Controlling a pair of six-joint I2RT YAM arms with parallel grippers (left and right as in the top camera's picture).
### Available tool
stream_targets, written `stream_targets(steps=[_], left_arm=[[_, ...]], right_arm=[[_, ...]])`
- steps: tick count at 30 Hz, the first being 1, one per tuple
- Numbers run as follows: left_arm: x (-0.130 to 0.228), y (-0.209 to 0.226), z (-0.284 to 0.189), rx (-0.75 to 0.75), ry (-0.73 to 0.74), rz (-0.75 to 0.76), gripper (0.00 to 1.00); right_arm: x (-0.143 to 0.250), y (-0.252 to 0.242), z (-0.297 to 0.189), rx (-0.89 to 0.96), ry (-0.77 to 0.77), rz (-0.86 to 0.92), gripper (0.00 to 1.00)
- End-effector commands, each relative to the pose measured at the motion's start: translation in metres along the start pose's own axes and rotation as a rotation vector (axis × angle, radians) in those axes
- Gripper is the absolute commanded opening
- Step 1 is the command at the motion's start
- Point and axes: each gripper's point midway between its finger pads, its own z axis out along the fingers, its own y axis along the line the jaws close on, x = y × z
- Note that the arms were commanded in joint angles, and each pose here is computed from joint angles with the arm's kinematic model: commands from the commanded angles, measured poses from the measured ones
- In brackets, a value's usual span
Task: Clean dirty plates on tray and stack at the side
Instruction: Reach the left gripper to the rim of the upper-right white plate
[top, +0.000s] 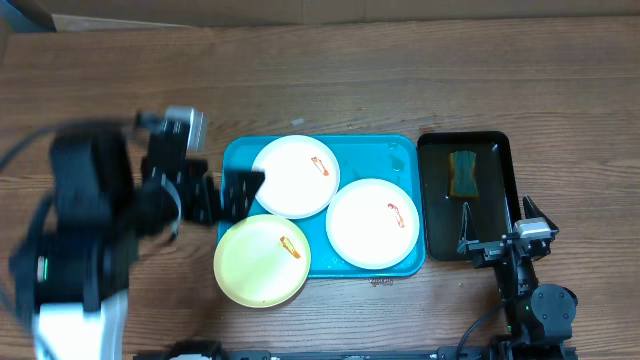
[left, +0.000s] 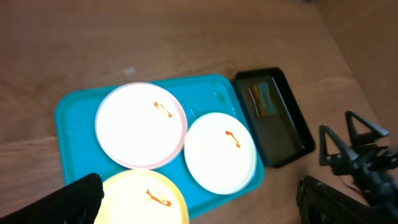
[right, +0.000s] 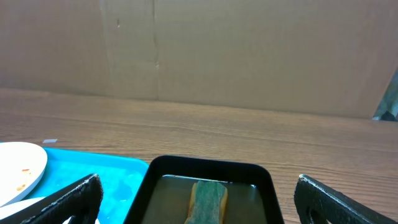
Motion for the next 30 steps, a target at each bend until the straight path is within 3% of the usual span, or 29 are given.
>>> stream_targets(steps=[1,5,6,7,8,9,10,17,19,21,30], left_arm=[[-0.010,-0.007,0.022,0.111,0.105,-0.118,1.00],[-0.003,0.007,0.055,0.134,0.232,-0.288,1.00],[0.001,0.012,0.065,0.131,0.267,-0.311,0.84],[0.006,0.015,0.074,0.128,0.306,-0.346,0.59],[0.009,0.016,0.078,0.126,0.324,-0.361,0.45],[0.015,0.017,0.086,0.118,0.361,-0.389,0.20],[0.024,0.019,0.095,0.092,0.402,-0.417,0.11],[0.104,0.041,0.144,-0.332,0.614,-0.520,0.11],[0.123,0.035,0.162,-0.373,0.649,-0.479,0.37],[0.133,0.027,0.176,-0.368,0.670,-0.429,0.52],[0.161,0.008,0.217,-0.360,0.746,-0.340,0.36]], right_arm=[[0.002,0.000,0.000,0.002,-0.003,-0.004,1.00],[0.002,0.000,0.000,0.002,-0.003,-0.004,1.00],[0.002,0.000,0.000,0.002,-0.003,-0.004,1.00],[0.002,0.000,0.000,0.002,-0.003,-0.004,1.00],[0.002,0.000,0.000,0.002,-0.003,-0.004,1.00],[0.002,0.000,0.000,0.002,-0.003,-0.004,1.00],[0.002,0.000,0.000,0.002,-0.003,-0.004,1.00],[0.002,0.000,0.000,0.002,-0.003,-0.004,1.00],[0.002,0.000,0.000,0.002,-0.003,-0.004,1.00],[0.002,0.000,0.000,0.002,-0.003,-0.004,1.00],[0.002,0.000,0.000,0.002,-0.003,-0.004,1.00]])
